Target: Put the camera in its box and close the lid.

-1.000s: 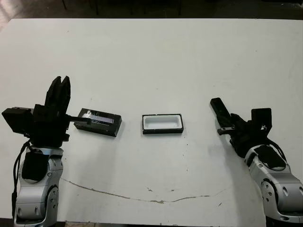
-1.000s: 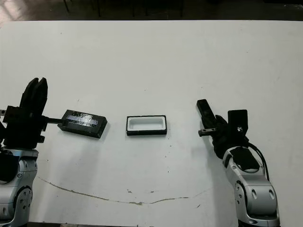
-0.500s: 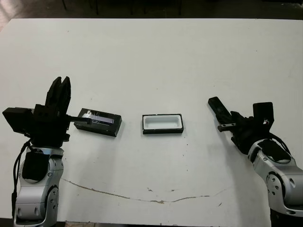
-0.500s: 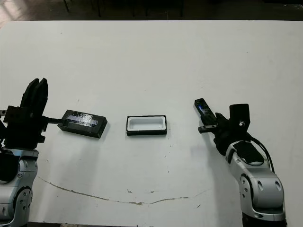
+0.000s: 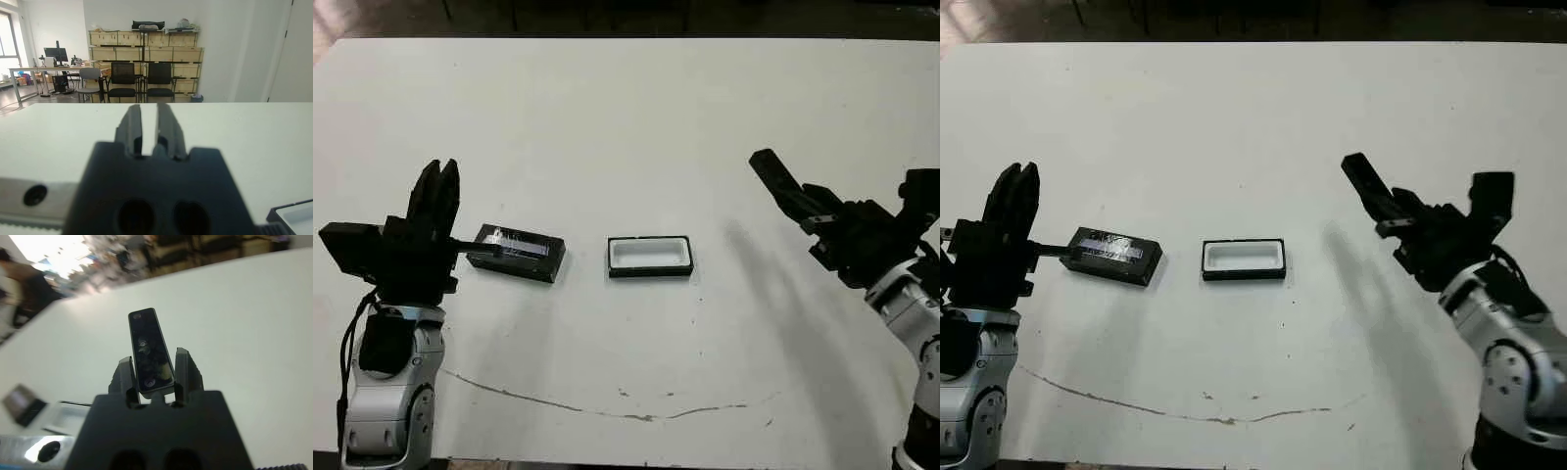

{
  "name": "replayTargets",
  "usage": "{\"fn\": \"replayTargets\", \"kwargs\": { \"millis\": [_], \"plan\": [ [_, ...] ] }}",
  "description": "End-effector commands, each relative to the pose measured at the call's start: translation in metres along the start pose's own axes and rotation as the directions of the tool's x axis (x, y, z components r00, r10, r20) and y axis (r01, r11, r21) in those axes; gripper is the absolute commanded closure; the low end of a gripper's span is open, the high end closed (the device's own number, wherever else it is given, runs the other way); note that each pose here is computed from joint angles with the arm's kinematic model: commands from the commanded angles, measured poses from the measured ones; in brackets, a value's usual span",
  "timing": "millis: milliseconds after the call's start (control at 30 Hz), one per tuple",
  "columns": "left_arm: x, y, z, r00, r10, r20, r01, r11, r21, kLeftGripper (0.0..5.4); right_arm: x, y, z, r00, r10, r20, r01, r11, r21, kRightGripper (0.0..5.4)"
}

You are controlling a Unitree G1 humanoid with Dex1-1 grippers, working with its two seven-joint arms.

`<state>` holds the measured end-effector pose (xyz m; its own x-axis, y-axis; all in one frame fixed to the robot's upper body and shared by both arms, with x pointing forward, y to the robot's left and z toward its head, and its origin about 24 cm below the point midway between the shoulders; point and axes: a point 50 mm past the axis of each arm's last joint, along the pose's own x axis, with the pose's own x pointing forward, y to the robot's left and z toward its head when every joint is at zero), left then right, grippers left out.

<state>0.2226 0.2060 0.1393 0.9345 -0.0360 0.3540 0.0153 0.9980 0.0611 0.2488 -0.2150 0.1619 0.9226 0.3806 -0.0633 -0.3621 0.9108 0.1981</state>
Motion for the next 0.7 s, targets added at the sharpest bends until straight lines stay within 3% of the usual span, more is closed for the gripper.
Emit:
{"fn": "replayTargets", "kwargs": {
  "millis": [33,167,333,467,567,700],
  "plan": [
    [-0.003,0.001,-0.005,0.999,0.008,-0.04,-0.009,1.0,-0.008,5.4,0.0,0.001,0.009,0.998,0.063,0.009,-0.063,0.998,-0.016,5.35],
    [-0.003,0.001,-0.005,0.999,0.011,-0.041,-0.011,1.0,-0.004,5.4,0.007,0.005,0.016,0.981,0.19,-0.027,-0.191,0.979,-0.064,5.35],
    [-0.004,0.0,-0.003,0.998,0.024,-0.053,-0.024,1.0,0.001,5.4,0.022,0.007,0.022,0.921,0.367,-0.132,-0.385,0.91,-0.155,5.35],
    [-0.004,-0.001,-0.003,0.998,0.022,-0.054,-0.021,1.0,0.005,5.4,0.039,0.008,0.023,0.801,0.539,-0.261,-0.591,0.783,-0.195,5.36],
    [-0.005,-0.001,-0.003,0.998,0.021,-0.053,-0.022,1.0,-0.008,5.4,0.05,0.008,0.022,0.729,0.579,-0.366,-0.669,0.717,-0.198,5.36],
    [-0.005,-0.002,-0.003,0.998,0.028,-0.06,-0.028,1.0,0.009,5.4,0.061,0.01,0.018,0.646,0.626,-0.438,-0.752,0.621,-0.221,5.36]
  ]
}}
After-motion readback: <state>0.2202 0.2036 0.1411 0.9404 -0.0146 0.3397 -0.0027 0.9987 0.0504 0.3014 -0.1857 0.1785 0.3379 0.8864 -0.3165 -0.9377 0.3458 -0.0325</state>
